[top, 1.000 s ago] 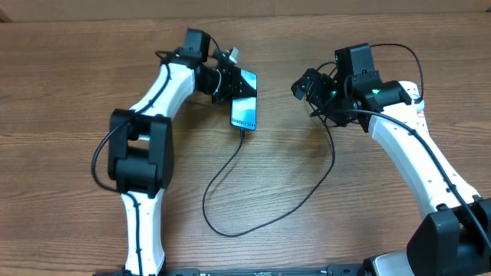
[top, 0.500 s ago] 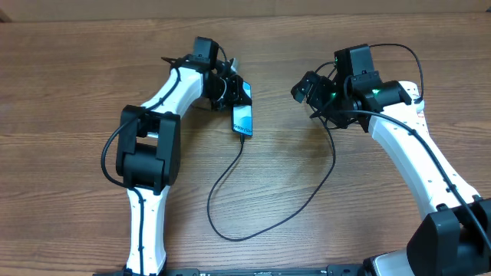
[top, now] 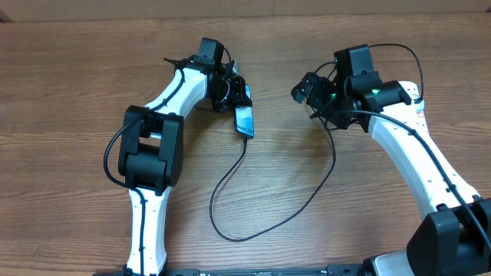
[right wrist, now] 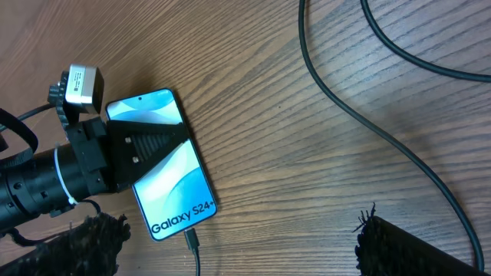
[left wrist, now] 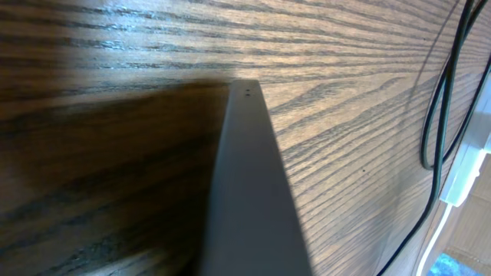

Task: Plug charger to phone and switch on socket
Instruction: 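Lower the phone flat onto the table with the left gripper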

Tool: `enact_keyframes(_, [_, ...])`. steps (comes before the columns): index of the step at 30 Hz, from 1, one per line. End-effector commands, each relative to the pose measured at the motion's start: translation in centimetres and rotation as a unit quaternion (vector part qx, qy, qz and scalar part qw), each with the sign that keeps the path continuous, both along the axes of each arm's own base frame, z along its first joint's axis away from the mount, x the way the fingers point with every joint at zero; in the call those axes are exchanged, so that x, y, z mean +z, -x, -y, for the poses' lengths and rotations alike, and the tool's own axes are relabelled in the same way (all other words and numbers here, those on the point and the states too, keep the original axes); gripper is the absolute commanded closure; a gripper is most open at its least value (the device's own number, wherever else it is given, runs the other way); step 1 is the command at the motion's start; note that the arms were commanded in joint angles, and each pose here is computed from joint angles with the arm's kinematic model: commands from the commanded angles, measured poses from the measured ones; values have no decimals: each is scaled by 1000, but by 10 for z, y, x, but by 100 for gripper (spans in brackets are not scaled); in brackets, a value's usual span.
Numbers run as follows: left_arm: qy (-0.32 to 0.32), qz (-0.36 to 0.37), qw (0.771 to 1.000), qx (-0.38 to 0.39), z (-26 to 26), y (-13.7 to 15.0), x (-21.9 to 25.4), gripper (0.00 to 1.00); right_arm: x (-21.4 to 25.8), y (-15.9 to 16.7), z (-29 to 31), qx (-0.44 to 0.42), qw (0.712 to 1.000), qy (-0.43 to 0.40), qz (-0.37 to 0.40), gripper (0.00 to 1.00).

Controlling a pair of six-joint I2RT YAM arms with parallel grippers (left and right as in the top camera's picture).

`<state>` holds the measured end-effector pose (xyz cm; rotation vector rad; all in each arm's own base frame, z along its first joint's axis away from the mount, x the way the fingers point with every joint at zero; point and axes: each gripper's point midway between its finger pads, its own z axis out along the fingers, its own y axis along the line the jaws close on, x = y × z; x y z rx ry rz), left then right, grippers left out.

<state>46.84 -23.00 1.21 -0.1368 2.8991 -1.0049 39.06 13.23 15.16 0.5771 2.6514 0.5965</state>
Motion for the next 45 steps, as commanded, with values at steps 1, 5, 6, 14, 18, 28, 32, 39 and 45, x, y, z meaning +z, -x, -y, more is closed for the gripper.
enact_keyframes(1, [0, 10, 1000, 5, 1, -5, 9, 96, 13, 0, -2, 6, 1000, -2, 18, 0])
enact_keyframes(5, [1, 9, 1000, 5, 2, -5, 9, 94, 13, 0, -2, 6, 1000, -2, 19, 0])
enact_keyframes(6, [1, 9, 1000, 5, 2, -5, 9, 93, 13, 0, -2, 6, 1000, -2, 19, 0])
enact_keyframes(14, [-1, 3, 1000, 4, 1, -2, 8, 85, 13, 0, -2, 6, 1000, -3, 18, 0])
enact_keyframes(18, [-1, 2, 1000, 4, 1, -2, 8, 80, 13, 0, -2, 6, 1000, -2, 19, 0])
enact_keyframes(28, [-2, 1, 1000, 4, 1, -1, 8, 77, 13, 0, -2, 6, 1000, -2, 19, 0])
enact_keyframes(32, [-2, 0, 1000, 4, 1, -1, 8, 76, 13, 0, -2, 6, 1000, -2, 19, 0])
enact_keyframes(39, [-2, -1, 1000, 4, 1, 0, 8, 77, 13, 0, -2, 6, 1000, -2, 19, 0])
enact_keyframes(45, [-2, -1, 1000, 4, 1, 0, 8, 78, 13, 0, -2, 5, 1000, -1, 19, 0])
